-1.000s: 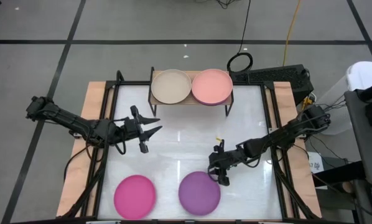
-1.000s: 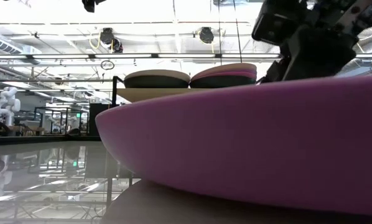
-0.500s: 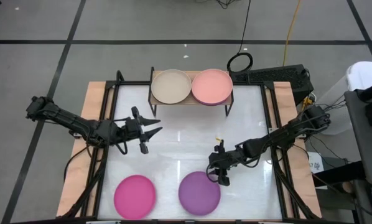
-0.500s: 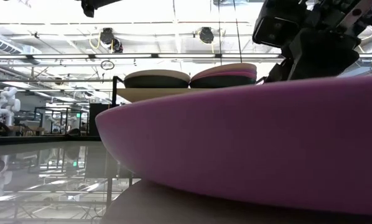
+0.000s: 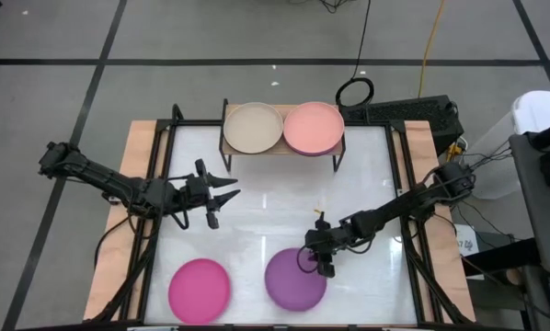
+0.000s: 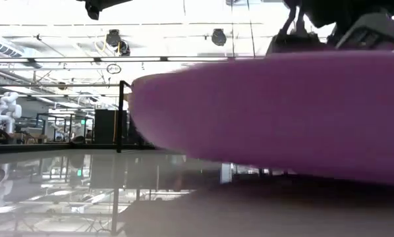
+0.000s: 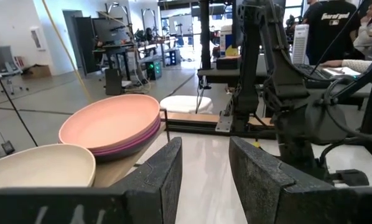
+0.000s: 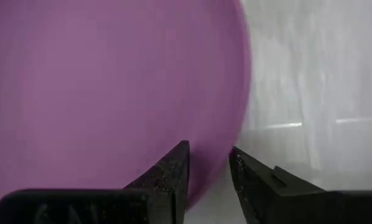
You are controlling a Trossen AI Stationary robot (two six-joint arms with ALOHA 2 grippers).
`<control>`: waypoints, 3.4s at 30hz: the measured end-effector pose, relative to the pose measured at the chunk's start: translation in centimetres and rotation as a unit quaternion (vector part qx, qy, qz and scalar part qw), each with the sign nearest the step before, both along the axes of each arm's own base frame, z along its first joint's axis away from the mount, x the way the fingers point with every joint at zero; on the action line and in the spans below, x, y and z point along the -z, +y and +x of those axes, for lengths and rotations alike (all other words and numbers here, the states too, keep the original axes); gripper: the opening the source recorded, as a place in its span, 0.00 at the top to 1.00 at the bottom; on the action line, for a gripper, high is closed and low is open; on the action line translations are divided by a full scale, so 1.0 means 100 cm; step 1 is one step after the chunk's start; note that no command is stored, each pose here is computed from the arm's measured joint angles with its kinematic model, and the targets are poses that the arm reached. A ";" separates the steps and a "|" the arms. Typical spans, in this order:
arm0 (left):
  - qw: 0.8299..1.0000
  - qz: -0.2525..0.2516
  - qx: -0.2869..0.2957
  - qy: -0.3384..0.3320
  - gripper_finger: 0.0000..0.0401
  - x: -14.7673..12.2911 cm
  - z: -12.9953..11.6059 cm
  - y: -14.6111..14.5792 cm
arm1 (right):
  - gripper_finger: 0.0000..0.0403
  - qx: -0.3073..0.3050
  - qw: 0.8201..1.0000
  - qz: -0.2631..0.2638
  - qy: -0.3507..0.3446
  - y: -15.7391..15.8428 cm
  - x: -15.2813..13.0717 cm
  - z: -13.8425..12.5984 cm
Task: Place and stack plates onto a shelf
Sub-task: Stack the violet plate on top of the light brown plate on the shelf, then stack the pink plate on top of the violet plate on the shelf
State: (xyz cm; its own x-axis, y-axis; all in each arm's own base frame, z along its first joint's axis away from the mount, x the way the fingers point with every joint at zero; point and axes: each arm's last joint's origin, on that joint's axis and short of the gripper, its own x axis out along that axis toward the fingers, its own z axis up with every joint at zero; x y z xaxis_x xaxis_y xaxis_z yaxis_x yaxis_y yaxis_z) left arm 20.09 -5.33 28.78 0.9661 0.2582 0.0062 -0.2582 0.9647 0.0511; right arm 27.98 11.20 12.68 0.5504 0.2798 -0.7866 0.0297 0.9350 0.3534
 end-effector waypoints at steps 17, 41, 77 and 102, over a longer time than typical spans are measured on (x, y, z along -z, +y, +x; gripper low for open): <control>1.000 0.000 0.000 0.003 0.66 0.001 0.000 0.000 | 0.99 -0.030 0.999 -0.018 -0.038 -0.001 -0.006 0.003; 0.999 0.019 0.007 -0.031 0.66 -0.012 -0.009 -0.001 | 1.00 0.315 0.801 -0.186 -0.474 -0.163 -0.166 -0.003; 1.000 0.006 0.011 -0.014 0.66 -0.007 -0.007 -0.002 | 0.85 0.388 0.831 -0.204 -0.344 -0.308 -0.159 0.056; 0.873 -0.089 0.192 0.439 0.66 0.048 0.028 -0.038 | 0.76 0.093 0.878 -0.188 -0.430 -0.125 -0.184 -0.063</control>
State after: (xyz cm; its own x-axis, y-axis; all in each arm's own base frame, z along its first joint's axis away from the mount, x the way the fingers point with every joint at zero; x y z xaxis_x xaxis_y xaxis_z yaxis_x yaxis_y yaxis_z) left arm 22.87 -9.15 23.96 0.5938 -0.1642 -0.7877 0.1484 0.9845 -0.0934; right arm 21.71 -1.33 31.09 0.9948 -0.0684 -0.0754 0.0677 0.9976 -0.0120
